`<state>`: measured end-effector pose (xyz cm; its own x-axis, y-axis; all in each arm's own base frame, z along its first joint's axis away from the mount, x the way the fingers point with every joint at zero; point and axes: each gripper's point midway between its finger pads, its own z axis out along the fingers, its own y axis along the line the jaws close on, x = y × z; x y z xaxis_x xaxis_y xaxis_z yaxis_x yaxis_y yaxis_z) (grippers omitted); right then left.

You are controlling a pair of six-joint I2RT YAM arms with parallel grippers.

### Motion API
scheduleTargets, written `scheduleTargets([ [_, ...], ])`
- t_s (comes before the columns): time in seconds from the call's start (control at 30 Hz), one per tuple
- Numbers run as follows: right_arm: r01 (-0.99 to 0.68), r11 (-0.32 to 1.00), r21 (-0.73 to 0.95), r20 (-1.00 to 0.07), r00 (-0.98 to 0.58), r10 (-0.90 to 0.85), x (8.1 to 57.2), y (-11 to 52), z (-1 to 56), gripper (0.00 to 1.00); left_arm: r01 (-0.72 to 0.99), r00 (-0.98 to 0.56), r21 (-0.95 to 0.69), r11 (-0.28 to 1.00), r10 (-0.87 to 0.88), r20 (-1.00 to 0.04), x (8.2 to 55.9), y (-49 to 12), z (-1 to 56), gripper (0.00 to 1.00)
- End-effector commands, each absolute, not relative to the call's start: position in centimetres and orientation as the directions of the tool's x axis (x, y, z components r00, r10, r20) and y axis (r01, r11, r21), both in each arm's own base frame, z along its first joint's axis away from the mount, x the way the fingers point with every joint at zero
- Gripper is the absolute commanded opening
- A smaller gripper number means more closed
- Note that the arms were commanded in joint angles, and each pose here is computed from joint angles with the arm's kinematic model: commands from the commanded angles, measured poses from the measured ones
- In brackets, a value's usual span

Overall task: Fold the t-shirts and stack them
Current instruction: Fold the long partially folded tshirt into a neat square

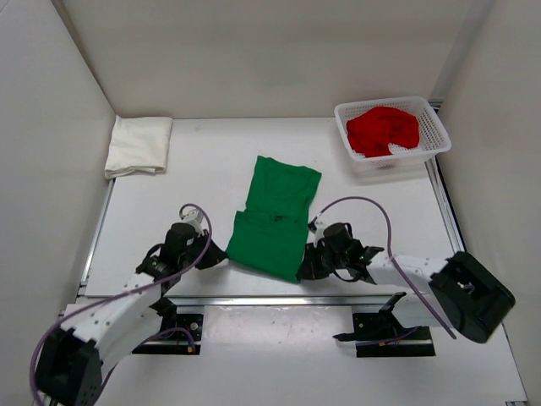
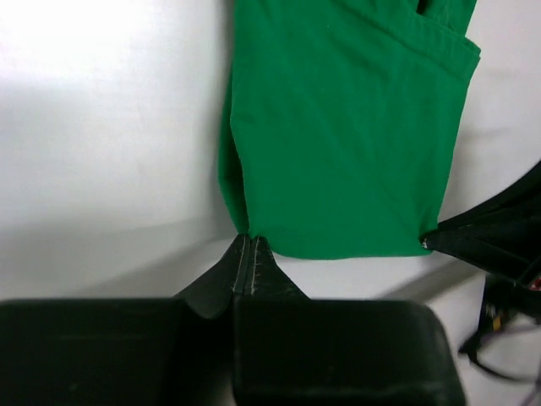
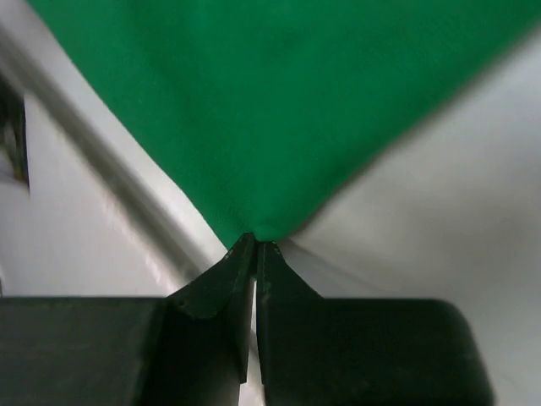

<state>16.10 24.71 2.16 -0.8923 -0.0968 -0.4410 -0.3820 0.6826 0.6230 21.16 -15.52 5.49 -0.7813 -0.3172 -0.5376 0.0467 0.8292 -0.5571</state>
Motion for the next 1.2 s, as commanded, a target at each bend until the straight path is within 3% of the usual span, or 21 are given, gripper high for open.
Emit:
scheduleTargets([
  [0.0, -0.344, 0.703, 0.622, -0.346, -0.927, -0.147, 11.1, 23.7, 1.2, 0.0, -0.031, -0.874, -0.549, 0.835, -0.289, -0.391, 14.8, -14.4, 2.8, 0.0],
  [0.07, -0.355, 0.676, 0.646, -0.351, -0.924, -0.149, 9.9, 23.6, 2.8, 0.0, -0.043, -0.864, -0.616, 0.786, -0.339, -0.372, 13.7, -14.6, 3.8, 0.0],
  [0.13, -0.374, 0.679, 0.632, -0.416, -0.903, -0.111, 11.7, 23.7, 5.3, 0.0, -0.036, -0.851, -0.665, 0.746, -0.372, -0.372, 14.1, -15.2, 6.0, 0.0],
  [0.23, -0.436, 0.645, 0.628, -0.524, -0.849, -0.065, 15.2, 23.8, 10.3, 0.0, 0.047, -0.816, -0.67, 0.74, -0.359, -0.453, 16.8, -16.2, 10.8, 0.0],
  [0.4, -0.476, 0.634, 0.609, -0.625, -0.78, 0.015, 22.0, 23.5, 16.1, 0.0, 0.211, -0.727, -0.674, 0.708, -0.348, -0.592, 24.6, -20.1, 20.0, 0.0],
  [0.57, -0.418, 0.658, 0.626, -0.648, -0.748, 0.14, 29.7, 20.8, 19.0, 0.0, 0.198, -0.656, -0.661, 0.724, -0.403, -0.638, 33.8, -21.4, 23.0, 0.0],
  [0.83, -0.281, 0.71, 0.645, -0.6, -0.762, 0.243, 38.2, 17.6, 16.0, 0.0, 0.096, -0.694, -0.598, 0.796, -0.377, -0.614, 44.6, -25.0, 17.4, 0.0],
  [0.93, -0.224, 0.735, 0.64, -0.571, -0.779, 0.26, 41.2, 16.4, 13.9, 0.0, 0.02, -0.713, -0.579, 0.815, -0.395, -0.58, 47.7, -24.7, 13.5, 0.04],
  [1.07, -0.189, 0.78, 0.596, -0.558, -0.796, 0.234, 43.3, 16.3, 12.8, 0.0, 0.017, -0.727, -0.59, 0.807, -0.396, -0.561, 50.2, -25.2, 12.7, 0.09],
  [1.13, -0.168, 0.79, 0.589, -0.554, -0.796, 0.244, 43.9, 16.3, 12.6, 0.05, 0.017, -0.723, -0.563, 0.826, -0.379, -0.577, 51.2, -25.5, 12.5, 0.14],
  [1.17, -0.168, 0.788, 0.593, -0.553, -0.796, 0.246, 44.1, 16.4, 12.6, 0.13, 0.021, -0.714, -0.554, 0.832, -0.376, -0.591, 51.7, -25.4, 12.8, 0.2],
])
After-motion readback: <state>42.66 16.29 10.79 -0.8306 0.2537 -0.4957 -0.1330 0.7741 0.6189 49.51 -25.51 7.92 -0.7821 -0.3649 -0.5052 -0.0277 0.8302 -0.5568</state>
